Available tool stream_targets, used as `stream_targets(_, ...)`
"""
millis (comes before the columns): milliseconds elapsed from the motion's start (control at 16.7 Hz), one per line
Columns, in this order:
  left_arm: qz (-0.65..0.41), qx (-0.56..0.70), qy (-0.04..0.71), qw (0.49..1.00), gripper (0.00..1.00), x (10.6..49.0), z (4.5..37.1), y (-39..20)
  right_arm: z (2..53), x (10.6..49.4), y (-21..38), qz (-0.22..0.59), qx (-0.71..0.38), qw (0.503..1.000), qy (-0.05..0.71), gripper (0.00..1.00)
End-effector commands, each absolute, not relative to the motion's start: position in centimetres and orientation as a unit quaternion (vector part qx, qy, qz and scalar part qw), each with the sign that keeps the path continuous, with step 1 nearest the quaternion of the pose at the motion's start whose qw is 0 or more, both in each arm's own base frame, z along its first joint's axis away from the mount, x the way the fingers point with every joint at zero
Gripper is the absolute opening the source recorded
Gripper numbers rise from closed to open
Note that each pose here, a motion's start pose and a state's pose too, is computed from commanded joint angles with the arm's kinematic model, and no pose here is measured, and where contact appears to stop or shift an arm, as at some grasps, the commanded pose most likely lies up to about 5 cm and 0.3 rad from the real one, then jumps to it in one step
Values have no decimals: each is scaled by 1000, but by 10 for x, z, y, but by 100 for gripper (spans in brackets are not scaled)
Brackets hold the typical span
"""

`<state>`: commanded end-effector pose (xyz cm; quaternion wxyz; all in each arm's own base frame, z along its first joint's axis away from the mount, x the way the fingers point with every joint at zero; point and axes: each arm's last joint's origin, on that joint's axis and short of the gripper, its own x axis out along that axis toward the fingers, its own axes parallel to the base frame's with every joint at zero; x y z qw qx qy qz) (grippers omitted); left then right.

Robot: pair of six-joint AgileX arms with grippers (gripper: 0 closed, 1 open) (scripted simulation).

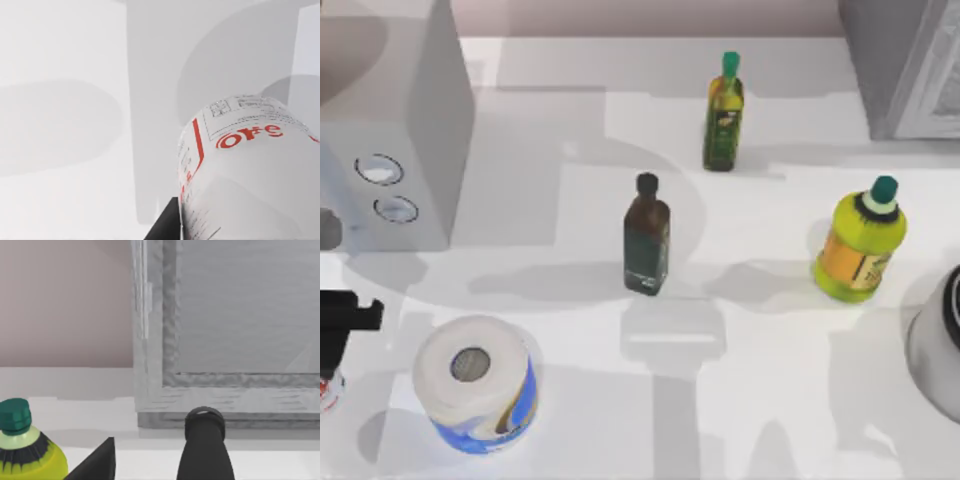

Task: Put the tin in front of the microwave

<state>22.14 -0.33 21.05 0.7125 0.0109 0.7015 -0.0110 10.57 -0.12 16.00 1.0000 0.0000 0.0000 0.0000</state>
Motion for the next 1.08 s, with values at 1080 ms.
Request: stream_targets(1080, -5, 9, 707, 707, 15, 219, 198, 0, 160, 106, -1, 0, 0, 1000, 0, 100)
